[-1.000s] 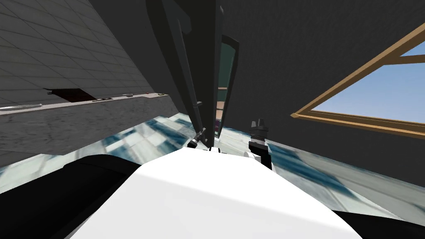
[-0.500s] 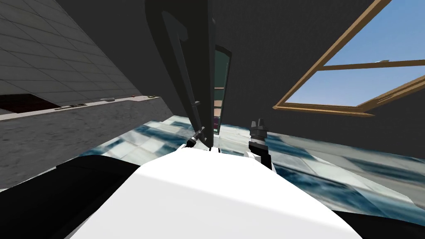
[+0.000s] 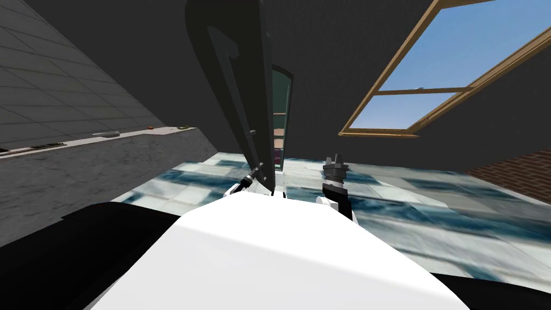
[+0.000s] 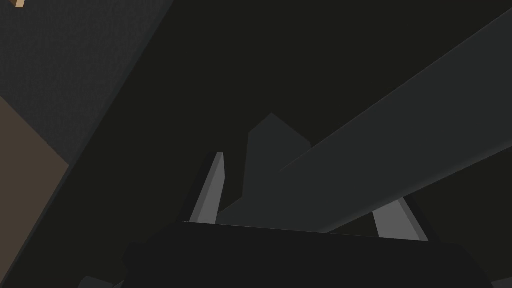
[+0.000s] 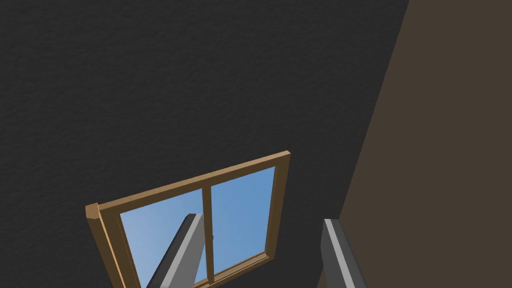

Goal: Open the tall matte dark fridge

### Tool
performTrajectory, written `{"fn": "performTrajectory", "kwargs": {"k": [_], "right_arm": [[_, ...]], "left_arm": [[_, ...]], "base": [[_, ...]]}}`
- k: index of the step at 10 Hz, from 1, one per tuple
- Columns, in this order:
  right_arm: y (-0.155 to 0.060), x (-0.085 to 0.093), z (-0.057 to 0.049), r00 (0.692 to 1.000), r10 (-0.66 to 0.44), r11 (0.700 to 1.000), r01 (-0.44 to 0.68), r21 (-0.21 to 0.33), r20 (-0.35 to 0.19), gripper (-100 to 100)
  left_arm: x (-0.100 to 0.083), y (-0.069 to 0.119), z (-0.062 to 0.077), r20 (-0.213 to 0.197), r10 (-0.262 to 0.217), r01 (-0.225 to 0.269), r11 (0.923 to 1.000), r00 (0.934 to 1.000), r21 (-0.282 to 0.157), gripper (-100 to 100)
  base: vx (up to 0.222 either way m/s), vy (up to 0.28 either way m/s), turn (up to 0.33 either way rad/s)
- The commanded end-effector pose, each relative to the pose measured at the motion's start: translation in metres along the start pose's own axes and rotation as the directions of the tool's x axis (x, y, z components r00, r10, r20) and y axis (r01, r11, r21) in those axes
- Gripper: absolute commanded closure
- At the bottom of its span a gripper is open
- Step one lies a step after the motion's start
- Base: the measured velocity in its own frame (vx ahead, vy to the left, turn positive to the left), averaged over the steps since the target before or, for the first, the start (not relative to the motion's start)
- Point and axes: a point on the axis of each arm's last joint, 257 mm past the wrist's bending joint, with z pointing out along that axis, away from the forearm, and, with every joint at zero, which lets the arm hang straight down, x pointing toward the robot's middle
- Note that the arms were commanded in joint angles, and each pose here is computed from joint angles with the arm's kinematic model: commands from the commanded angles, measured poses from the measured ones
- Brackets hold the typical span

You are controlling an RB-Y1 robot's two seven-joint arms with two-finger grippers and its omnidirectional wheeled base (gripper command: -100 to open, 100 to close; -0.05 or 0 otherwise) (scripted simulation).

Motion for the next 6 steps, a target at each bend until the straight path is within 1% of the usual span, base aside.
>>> {"fn": "performTrajectory", "kwargs": {"k": [1,2,3,4,5,6], "right_arm": [[0.0,0.0,0.0,1.0,0.0,1.0,0.0,0.0,0.0,0],[0.0,0.0,0.0,1.0,0.0,1.0,0.0,0.0,0.0,0],[0.0,0.0,0.0,1.0,0.0,1.0,0.0,0.0,0.0,0],[0.0,0.0,0.0,1.0,0.0,1.0,0.0,0.0,0.0,0],[0.0,0.0,0.0,1.0,0.0,1.0,0.0,0.0,0.0,0],[0.0,0.0,0.0,1.0,0.0,1.0,0.0,0.0,0.0,0]], "left_arm": [[-0.018,0.025,0.007,0.011,-0.003,0.003,0.9997,0.9999,-0.023,100],[-0.017,0.028,0.006,0.009,-0.005,0.005,0.9995,0.9999,-0.031,100],[-0.032,0.037,0.012,0.022,-0.001,0.002,0.9995,0.9998,-0.032,100],[-0.031,0.04,0.01,0.021,-0.004,0.005,0.9992,0.9998,-0.04,100],[-0.048,0.048,0.017,0.037,0.0,0.002,0.9992,0.9993,-0.041,100],[-0.047,0.052,0.015,0.034,-0.001,0.003,0.9988,0.9994,-0.05,100]], "base": [[-0.225,0.141,-0.259],[-0.191,0.107,-0.172],[-0.269,0.128,-0.272],[-0.212,0.113,-0.185],[-0.235,0.103,-0.312],[-0.179,0.104,-0.181]]}}
